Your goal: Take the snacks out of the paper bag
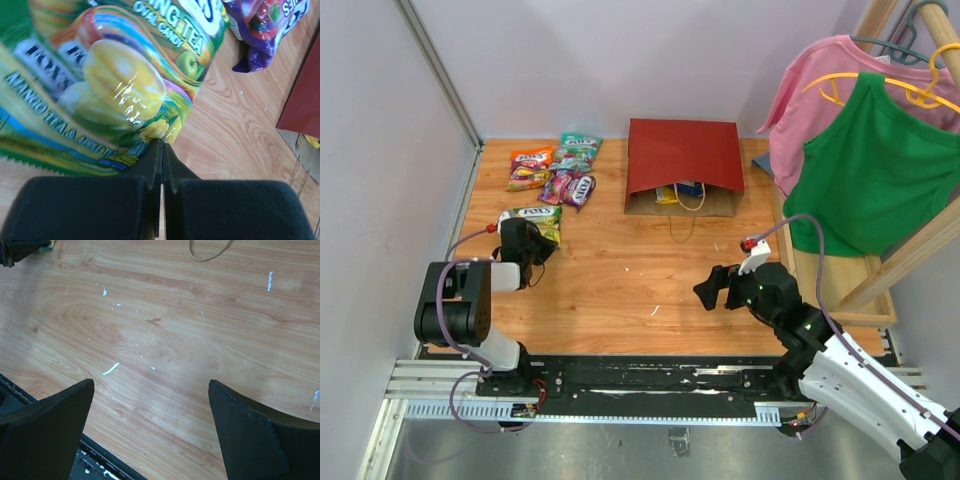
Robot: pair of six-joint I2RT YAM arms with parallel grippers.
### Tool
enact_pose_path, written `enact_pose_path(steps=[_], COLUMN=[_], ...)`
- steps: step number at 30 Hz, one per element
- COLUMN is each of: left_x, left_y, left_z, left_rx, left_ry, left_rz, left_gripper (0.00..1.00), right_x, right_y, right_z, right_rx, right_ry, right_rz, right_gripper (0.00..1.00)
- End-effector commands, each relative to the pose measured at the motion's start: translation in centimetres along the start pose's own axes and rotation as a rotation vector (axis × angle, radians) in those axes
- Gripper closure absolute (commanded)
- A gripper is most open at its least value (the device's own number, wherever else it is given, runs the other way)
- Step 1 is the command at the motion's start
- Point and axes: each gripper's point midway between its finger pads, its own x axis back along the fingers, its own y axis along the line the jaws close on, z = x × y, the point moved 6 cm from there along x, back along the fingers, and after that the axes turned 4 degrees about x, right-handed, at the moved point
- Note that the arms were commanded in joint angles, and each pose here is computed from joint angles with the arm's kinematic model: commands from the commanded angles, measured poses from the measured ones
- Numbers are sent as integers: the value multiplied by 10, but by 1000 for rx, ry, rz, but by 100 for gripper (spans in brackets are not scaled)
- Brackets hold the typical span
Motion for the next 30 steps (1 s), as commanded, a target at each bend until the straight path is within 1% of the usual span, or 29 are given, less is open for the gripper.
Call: enact_pose_path(steps=[1,5,10,14,17,24,30], left_x=[12,17,13,14,19,38,53], left_y=[24,38,52,67,78,101,104], left_z=[-4,-18,-25,-31,-38,-54,-70], left_rx=[103,215,298,360,406,530,619], left_ry=[-38,-41,-14,-30,-69,-187,-298], left_rz=[-101,-90,-122,-143,-169,-290,-319], left_gripper=[99,99,99,99,99,99,99], right_x=[0,-1,0,3,5,3,3], right_y=[-5,-6,-4,-5,-5,-5,-4], right_z=[3,4,3,3,2,2,1], right_rx=[14,11,12,18,21,24,26], right_ry=[10,9,9,6,1,9,2], right_rz=[15,14,7,11,12,9,6], right_gripper=[2,2,2,2,2,2,2])
